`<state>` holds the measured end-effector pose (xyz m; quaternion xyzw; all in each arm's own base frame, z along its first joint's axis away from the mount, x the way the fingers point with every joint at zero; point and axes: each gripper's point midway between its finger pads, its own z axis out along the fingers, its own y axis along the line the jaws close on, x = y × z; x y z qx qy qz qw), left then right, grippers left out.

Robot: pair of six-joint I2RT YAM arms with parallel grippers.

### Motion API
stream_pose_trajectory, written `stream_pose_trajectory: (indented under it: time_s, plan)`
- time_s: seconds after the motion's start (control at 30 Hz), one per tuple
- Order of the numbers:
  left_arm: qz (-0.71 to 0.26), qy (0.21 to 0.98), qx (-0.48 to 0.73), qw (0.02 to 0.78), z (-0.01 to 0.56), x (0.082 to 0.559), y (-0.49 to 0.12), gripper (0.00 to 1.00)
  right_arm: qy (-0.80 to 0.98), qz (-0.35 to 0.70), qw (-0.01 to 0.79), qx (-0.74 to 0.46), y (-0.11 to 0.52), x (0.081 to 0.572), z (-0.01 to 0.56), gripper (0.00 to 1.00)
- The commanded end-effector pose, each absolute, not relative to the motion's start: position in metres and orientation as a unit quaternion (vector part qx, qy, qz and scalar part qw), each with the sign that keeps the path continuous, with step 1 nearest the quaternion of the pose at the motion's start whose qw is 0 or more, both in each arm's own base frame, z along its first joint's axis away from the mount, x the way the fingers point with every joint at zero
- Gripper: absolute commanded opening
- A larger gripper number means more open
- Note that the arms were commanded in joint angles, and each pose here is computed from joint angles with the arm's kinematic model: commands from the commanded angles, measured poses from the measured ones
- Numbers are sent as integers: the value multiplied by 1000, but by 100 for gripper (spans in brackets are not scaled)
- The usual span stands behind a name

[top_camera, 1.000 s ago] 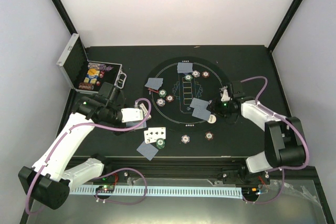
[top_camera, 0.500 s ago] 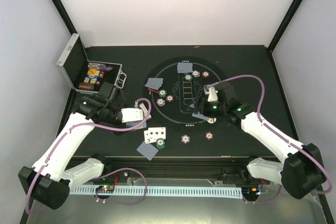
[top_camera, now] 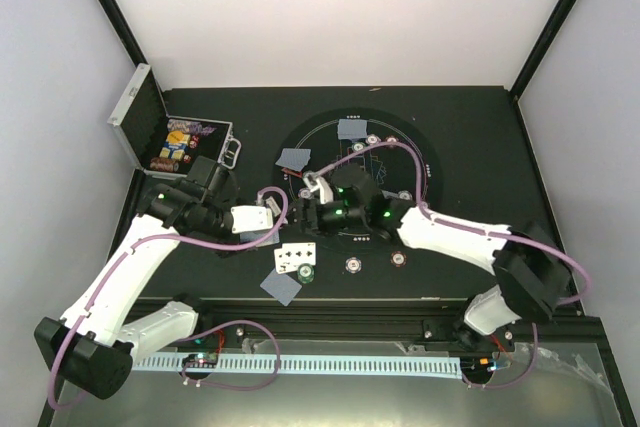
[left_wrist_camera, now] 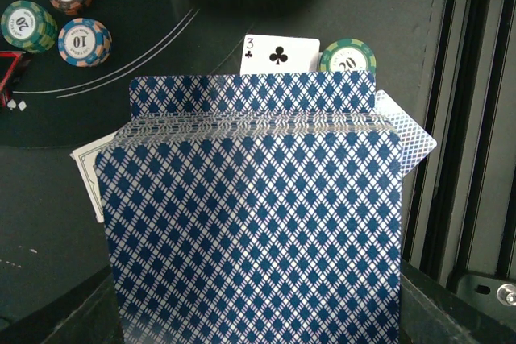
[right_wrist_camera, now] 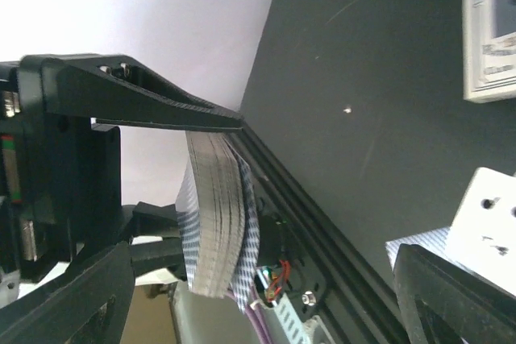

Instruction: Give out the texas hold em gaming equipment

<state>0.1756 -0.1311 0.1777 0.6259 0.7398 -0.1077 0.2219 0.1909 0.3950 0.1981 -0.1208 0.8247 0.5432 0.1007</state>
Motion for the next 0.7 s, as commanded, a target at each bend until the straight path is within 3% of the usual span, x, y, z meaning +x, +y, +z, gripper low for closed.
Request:
stream_pose_trajectory:
  time_s: [0.0, 0.33, 0.67]
  plan:
    - [-113, 731, 629, 238, 194, 177, -136, 2, 790, 591, 85, -141, 431, 182, 221, 90]
    - [-110, 730, 631, 240, 195, 176, -135, 2, 777, 611, 39, -148, 474, 177, 207, 84]
    - [-106, 727, 633, 243, 196, 175, -134, 2, 787, 604, 12, -124, 473, 181, 171, 70]
